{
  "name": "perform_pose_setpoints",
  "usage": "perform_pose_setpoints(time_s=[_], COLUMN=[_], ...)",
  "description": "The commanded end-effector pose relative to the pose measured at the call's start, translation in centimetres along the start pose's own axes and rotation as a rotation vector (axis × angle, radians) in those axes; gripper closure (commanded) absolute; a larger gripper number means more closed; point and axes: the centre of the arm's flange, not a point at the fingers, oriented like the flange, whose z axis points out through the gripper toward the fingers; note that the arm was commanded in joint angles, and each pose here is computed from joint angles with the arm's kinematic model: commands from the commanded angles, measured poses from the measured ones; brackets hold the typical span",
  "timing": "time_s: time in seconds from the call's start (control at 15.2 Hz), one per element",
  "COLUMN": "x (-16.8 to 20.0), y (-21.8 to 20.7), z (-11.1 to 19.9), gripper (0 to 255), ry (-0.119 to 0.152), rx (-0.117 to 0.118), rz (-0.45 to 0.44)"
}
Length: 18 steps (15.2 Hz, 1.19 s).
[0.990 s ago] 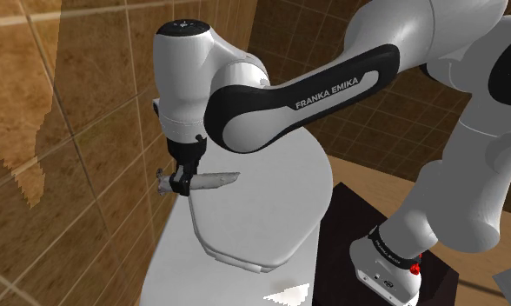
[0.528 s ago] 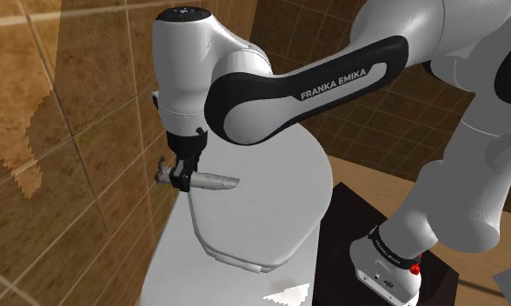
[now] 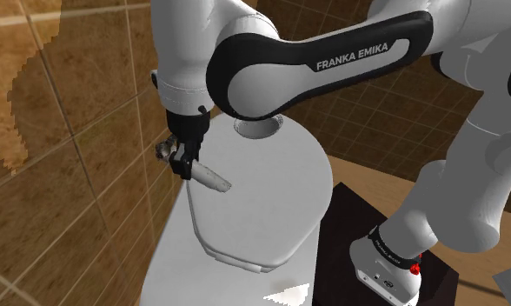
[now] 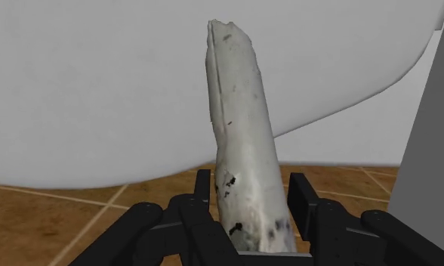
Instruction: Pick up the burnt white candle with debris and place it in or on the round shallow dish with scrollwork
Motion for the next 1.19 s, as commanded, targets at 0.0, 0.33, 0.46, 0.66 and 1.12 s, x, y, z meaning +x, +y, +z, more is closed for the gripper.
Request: perform_pose_setpoints(time_s=[0.0,0.33,0.46,0.66,1.12], x=[0.0,-0.1,-0.1,-0.2,-0.9], y=[0.1,0.3,0.4,0.5,1.9], z=[-1.1,-3.7,-4.7,-6.3,-9.0], gripper=[255,255,255,255,255], ry=[0.0,0.0,0.0,0.0,0.0], rx=[0.0,0.0,0.0,0.0,0.0], rz=[0.0,0.0,0.0,0.0,0.0])
